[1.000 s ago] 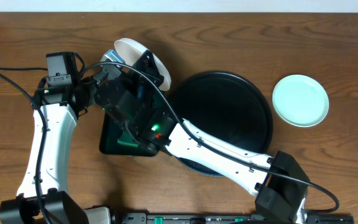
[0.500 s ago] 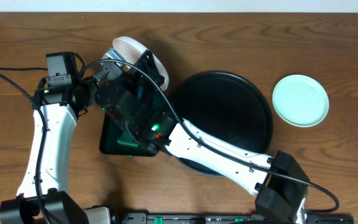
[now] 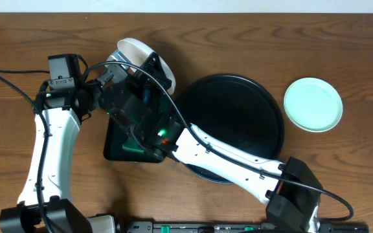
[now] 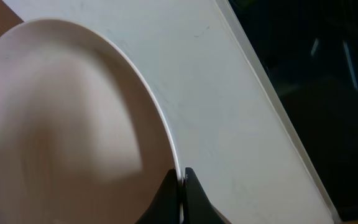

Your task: Clean dirty plates on tray and stack at the side

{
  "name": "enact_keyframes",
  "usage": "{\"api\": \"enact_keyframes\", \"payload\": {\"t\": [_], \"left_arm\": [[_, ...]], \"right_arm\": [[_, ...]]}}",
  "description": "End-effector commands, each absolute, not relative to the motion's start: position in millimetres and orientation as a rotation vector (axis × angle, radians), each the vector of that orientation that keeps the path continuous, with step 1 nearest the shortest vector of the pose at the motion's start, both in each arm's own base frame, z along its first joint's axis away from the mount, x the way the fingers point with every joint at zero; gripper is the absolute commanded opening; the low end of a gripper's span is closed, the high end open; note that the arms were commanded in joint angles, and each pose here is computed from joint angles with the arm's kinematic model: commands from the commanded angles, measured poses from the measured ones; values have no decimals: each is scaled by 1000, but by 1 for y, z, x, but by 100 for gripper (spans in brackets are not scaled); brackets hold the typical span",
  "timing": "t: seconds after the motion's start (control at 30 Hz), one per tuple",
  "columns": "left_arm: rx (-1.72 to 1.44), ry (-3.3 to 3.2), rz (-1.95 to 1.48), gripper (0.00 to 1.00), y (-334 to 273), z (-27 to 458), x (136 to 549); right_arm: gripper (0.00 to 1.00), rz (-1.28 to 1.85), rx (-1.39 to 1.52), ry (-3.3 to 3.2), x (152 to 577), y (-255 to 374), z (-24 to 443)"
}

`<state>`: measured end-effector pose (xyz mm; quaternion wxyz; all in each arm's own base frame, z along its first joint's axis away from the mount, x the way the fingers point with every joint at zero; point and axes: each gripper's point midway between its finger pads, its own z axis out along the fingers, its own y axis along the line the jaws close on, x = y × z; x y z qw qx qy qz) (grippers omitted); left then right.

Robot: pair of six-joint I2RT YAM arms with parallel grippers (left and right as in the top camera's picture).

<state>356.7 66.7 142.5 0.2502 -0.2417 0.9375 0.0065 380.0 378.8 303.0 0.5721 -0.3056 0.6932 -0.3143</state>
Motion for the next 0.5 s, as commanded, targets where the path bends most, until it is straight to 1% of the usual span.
{"api": "enact_keyframes", "payload": {"t": [0.0, 0.33, 0.47], "left_arm": [[-674, 2528, 25, 80, 70, 149, 359], [-674, 2528, 25, 81, 70, 149, 359], [-674, 2528, 25, 80, 70, 149, 359]], "right_arm": [[1, -711, -636, 1632, 379, 370, 319], [1, -630, -566, 1666, 380, 370, 313], [1, -547, -509, 1719, 382, 368, 300]]}}
